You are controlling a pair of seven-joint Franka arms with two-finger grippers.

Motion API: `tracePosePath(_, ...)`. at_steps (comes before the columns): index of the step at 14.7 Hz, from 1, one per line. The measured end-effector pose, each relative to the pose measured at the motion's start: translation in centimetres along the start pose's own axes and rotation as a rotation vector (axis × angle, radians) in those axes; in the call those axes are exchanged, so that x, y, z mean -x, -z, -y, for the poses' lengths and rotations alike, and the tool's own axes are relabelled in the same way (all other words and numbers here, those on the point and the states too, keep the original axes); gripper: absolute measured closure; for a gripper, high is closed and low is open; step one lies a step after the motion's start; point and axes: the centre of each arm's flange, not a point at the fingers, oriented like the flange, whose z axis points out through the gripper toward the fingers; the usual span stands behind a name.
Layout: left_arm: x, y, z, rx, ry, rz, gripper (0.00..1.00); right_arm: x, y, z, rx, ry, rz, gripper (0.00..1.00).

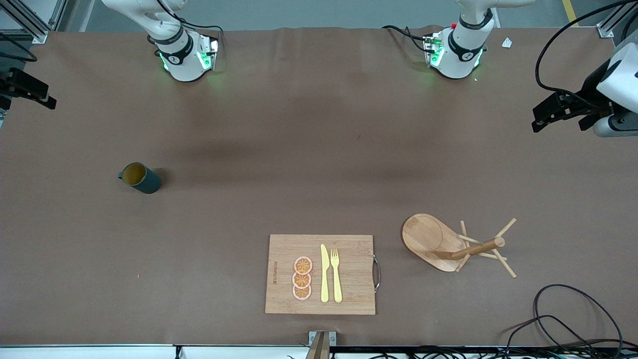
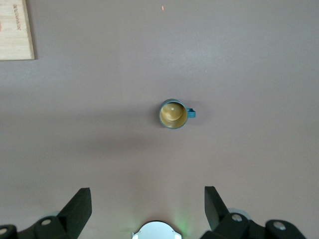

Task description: Pass cup and hang on rack

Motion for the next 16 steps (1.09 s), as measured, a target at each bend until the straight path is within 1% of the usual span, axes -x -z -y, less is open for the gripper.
tracePosePath(13,-0.02,-0.02,-0.01,0.0,0.0,0.0,0.0,0.0,-0.01,0.09,0.0,-0.014,0.001,0.0)
tracePosePath(16,-0.02,-0.02,0.0,0.0,0.0,0.0,0.0,-0.3,-0.69,0.03,0.0,-0.018,0.016,0.0)
